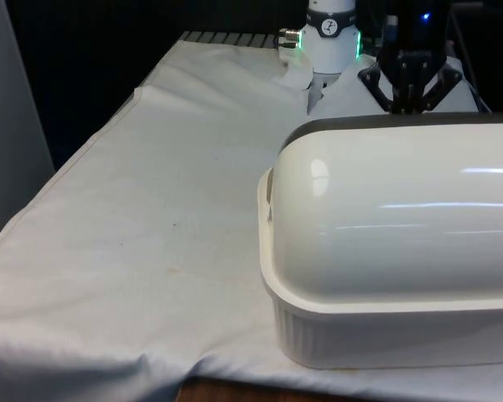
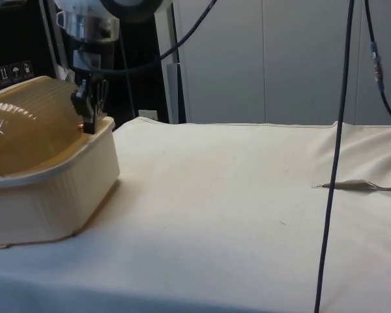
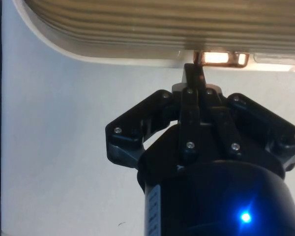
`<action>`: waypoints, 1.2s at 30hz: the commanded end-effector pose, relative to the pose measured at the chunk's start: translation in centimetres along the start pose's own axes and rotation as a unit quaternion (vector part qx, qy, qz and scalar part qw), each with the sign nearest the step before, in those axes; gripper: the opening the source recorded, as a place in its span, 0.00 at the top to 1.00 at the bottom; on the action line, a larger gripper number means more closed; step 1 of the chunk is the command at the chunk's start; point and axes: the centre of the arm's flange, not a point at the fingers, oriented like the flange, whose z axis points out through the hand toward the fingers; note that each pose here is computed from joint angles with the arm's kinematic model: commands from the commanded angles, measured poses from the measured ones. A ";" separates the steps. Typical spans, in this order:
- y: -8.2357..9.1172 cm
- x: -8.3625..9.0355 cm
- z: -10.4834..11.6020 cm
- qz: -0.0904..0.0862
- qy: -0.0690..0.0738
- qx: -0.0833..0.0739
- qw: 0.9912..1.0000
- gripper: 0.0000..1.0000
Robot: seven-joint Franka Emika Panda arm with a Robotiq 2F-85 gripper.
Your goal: Open the lid, then close it.
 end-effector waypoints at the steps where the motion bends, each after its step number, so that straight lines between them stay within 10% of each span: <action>1: -0.2 0.2 -0.5 -0.004 0.009 -0.002 1.000 1.00; 36: 0.0 2.6 -4.7 -0.036 0.062 -0.016 0.997 1.00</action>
